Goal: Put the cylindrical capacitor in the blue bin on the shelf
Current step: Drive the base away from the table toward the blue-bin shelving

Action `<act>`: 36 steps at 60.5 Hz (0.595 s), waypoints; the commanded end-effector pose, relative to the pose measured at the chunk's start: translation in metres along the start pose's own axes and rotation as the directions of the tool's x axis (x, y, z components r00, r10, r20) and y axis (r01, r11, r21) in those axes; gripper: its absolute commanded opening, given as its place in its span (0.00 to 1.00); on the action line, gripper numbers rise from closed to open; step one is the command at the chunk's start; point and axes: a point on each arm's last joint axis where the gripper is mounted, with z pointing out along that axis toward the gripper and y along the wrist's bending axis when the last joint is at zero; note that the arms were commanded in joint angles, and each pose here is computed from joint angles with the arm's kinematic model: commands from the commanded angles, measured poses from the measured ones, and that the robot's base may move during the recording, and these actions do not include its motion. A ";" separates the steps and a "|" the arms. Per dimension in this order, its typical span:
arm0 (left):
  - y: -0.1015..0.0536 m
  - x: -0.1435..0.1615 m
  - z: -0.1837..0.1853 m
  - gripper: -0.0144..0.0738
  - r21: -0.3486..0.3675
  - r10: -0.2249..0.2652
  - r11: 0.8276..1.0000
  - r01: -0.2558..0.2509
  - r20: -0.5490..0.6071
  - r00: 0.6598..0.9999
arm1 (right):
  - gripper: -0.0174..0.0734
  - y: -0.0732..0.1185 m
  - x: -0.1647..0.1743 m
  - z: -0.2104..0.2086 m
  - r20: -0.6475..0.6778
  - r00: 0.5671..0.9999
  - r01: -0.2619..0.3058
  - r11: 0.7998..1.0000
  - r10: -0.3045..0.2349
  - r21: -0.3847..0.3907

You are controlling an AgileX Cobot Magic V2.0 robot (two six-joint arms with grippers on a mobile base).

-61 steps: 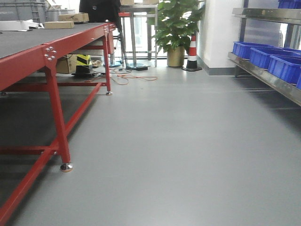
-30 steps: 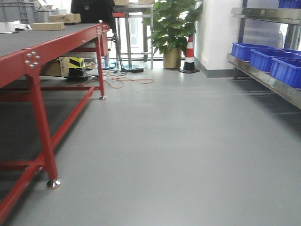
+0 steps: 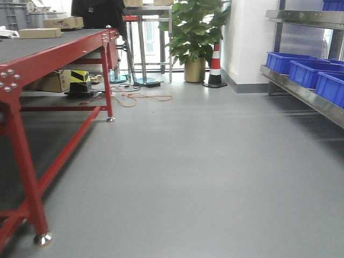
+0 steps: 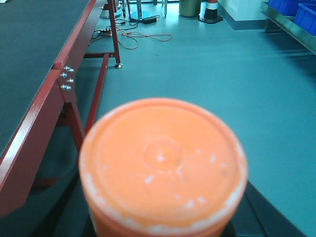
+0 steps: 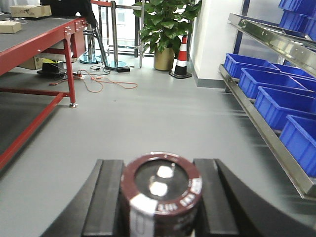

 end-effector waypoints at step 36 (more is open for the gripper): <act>-0.001 -0.003 -0.002 0.04 0.008 -0.001 1.000 0.001 0.031 1.000 | 0.01 0.000 -0.006 -0.003 0.045 0.999 0.000 1.000 0.000 0.004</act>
